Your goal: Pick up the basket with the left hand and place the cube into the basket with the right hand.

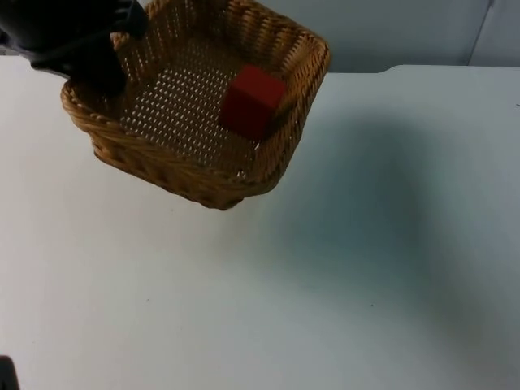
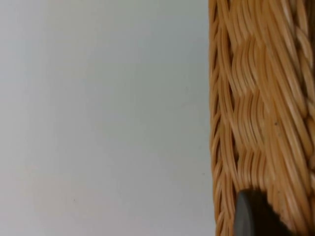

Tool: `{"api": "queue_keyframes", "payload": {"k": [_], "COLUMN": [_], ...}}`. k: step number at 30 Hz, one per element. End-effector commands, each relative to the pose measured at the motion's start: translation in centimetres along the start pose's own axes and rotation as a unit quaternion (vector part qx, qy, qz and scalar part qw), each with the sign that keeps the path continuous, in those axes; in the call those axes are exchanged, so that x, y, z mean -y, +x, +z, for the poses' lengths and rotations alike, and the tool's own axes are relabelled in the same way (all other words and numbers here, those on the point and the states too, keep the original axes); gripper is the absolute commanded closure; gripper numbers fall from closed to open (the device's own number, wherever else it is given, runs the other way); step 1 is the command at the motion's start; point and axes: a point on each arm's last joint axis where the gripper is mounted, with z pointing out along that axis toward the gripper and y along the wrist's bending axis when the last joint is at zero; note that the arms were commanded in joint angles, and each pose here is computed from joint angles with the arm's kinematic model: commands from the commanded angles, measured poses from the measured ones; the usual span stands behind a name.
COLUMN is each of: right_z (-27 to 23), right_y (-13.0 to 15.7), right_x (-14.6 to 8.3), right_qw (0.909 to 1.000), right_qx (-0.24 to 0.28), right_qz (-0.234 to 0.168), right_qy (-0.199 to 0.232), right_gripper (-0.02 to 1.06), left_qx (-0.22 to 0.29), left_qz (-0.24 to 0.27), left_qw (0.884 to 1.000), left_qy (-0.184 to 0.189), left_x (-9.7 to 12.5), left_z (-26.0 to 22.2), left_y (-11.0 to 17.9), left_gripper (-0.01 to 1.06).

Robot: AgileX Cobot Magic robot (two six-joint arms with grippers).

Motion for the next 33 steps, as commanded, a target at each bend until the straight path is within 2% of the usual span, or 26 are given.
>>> {"api": "queue_keyframes", "payload": {"k": [1, 4, 9, 16, 18, 20, 21, 24, 31, 32, 33], "right_z": [-0.4, -0.4, -0.4, -0.4, -0.4, -0.4, -0.4, -0.4, -0.5, -0.6, -1.1], "right_y": [-0.2, -0.2, -0.2, -0.1, -0.1, -0.1, -0.1, -0.1, -0.1, -0.2, -0.3], "right_x": [0.4, 0.4, 0.4, 0.0, -0.1, -0.2, -0.2, -0.2, 0.1, 0.2, 0.4], "right_qw": [1.0000, 1.0000, 1.0000, 0.9997, 0.9995, 0.9994, 0.9994, 0.9994, 0.9998, 0.9998, 0.9998], "right_qx": [0.007, 0.007, 0.007, 0.003, 0.002, 0.001, 0.001, 0.001, 0.004, 0.007, 0.013], "right_qz": [0.006, 0.006, 0.006, 0.013, 0.016, 0.018, 0.018, 0.018, 0.013, 0.012, 0.013], "right_qy": [0.001, 0.001, 0.001, -0.018, -0.026, -0.031, -0.031, -0.031, -0.015, -0.013, -0.010], "right_gripper": [1.05, 1.05, 1.05, 1.05, 1.05, 1.05, 1.05, 1.05, 1.05, 1.05, 1.05], "left_qx": [-0.014, -0.056, -0.084, -0.082, -0.083, -0.086, -0.086, -0.084, -0.031, -0.013, 0.025], "left_qz": [-0.009, -0.025, -0.031, -0.023, -0.004, 0.016, 0.016, 0.028, 0.053, 0.061, 0.074], "left_qw": [1.000, 0.997, 0.995, 0.995, 0.995, 0.995, 0.995, 0.995, 0.998, 0.998, 0.997], "left_qy": [0.020, 0.035, 0.038, 0.057, 0.061, 0.055, 0.055, 0.044, 0.029, 0.027, 0.024], "left_x": [0.1, -0.5, -1.1, -1.0, -1.0, -1.1, -1.1, -1.3, -0.7, -0.3, 0.5], "left_z": [0.7, 3.3, 5.5, 6.1, 6.1, 6.1, 6.1, 6.1, 3.4, 2.2, -0.3], "left_y": [0.3, 1.3, 2.2, 2.3, 2.3, 2.4, 2.4, 2.4, 0.3, -0.4, -1.9], "left_gripper": [1.05, 1.05, 1.05, 1.02, 0.92, 0.72, 0.72, 0.40, 0.41, 0.43, 0.52]}}
